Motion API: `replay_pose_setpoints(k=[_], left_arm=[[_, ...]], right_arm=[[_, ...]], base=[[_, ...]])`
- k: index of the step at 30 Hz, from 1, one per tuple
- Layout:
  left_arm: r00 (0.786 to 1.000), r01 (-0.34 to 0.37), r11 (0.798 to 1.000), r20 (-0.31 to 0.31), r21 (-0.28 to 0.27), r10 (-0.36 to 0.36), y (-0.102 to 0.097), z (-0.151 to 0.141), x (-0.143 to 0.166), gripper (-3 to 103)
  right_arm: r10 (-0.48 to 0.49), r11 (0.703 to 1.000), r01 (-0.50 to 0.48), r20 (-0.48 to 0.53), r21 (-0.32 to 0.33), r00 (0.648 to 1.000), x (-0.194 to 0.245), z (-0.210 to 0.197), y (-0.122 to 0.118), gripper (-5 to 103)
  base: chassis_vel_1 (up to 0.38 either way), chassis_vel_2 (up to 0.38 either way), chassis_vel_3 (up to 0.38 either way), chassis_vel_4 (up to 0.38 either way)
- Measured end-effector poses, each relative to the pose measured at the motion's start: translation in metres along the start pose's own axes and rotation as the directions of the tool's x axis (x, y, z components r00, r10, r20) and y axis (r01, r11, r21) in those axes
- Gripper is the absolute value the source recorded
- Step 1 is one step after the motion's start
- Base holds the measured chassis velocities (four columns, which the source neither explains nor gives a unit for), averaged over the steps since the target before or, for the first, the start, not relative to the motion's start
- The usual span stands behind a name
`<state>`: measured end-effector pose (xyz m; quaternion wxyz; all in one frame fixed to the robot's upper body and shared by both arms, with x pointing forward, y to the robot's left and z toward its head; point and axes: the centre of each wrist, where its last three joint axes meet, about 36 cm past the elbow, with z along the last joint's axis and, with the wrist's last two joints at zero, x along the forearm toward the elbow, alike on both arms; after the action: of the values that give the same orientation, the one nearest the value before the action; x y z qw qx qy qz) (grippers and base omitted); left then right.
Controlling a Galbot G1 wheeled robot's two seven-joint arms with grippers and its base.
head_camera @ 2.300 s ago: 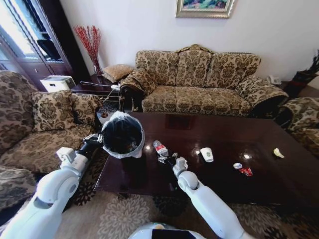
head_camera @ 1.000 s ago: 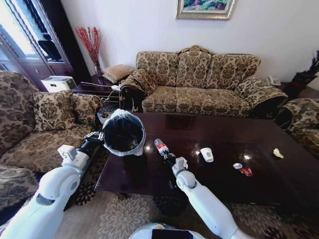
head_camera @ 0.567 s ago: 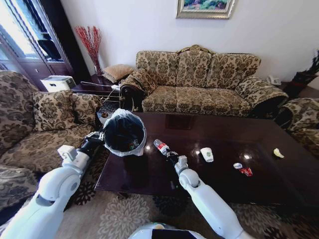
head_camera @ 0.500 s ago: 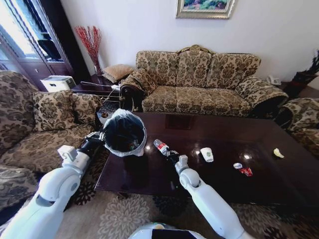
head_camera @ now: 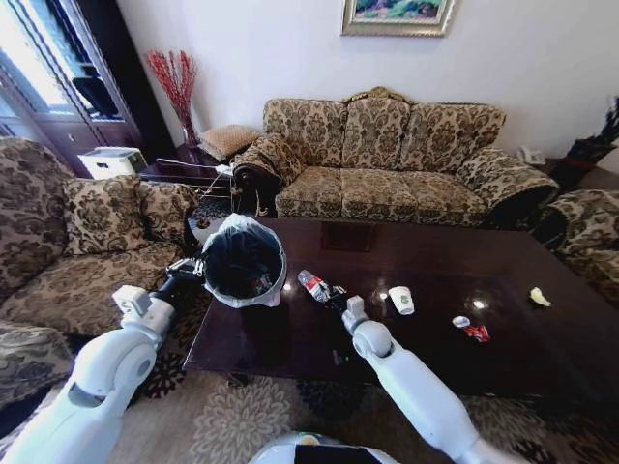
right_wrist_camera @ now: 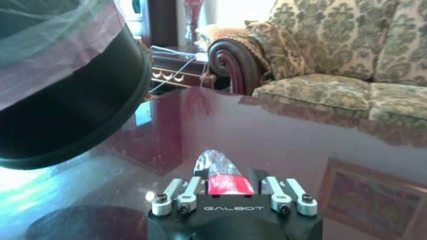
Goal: Move to the front of the table and place the trash on the table into the trash bin.
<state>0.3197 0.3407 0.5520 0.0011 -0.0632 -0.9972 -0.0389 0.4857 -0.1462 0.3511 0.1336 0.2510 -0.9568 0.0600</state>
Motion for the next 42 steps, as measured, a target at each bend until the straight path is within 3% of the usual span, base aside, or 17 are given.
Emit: replay_pose_setpoints(k=[1, 9, 10, 16, 25, 37, 42], left_arm=[[1.0, 0.0, 1.0, 0.0, 0.0, 0.0, 0.0, 0.0, 0.0, 3], [1.0, 0.015, 1.0, -0.001, 0.005, -0.015, 0.004, 0.003, -0.002, 3], [1.0, 0.015, 1.0, -0.001, 0.005, -0.015, 0.004, 0.003, -0.002, 3], [1.0, 0.027, 1.0, 0.004, 0.007, -0.027, 0.01, 0.005, -0.008, 3], [0.999, 0.033, 0.999, 0.005, 0.013, -0.033, 0.014, 0.008, -0.011, 3], [0.999, 0.045, 0.999, 0.015, 0.016, -0.045, 0.021, 0.012, -0.019, 3], [0.999, 0.046, 0.999, 0.016, 0.019, -0.047, 0.022, 0.013, -0.02, 3]], right_arm=[[0.0, 1.0, 0.0, 0.0, 0.0, 1.0, 0.0, 0.0, 0.0, 35], [-0.028, 0.998, 0.026, -0.04, -0.052, 0.999, -0.033, -0.006, -0.007, 73], [-0.028, 0.998, 0.026, -0.04, -0.052, 0.999, -0.033, -0.006, -0.007, 73], [-0.038, 0.996, 0.032, -0.085, -0.077, 0.996, -0.041, 0.007, -0.006, 97], [-0.042, 0.997, 0.036, -0.104, -0.067, 0.994, -0.047, 0.015, -0.006, 103], [-0.037, 0.995, 0.028, -0.091, -0.1, 0.995, -0.05, 0.027, -0.004, 70], [-0.036, 0.995, 0.027, -0.093, -0.098, 0.995, -0.05, 0.028, -0.003, 63]], base=[[0.0, 0.0, 0.0, 0.0], [0.0, 0.0, 0.0, 0.0], [0.0, 0.0, 0.0, 0.0], [0.0, 0.0, 0.0, 0.0], [0.0, 0.0, 0.0, 0.0], [0.0, 0.0, 0.0, 0.0], [0.0, 0.0, 0.0, 0.0]])
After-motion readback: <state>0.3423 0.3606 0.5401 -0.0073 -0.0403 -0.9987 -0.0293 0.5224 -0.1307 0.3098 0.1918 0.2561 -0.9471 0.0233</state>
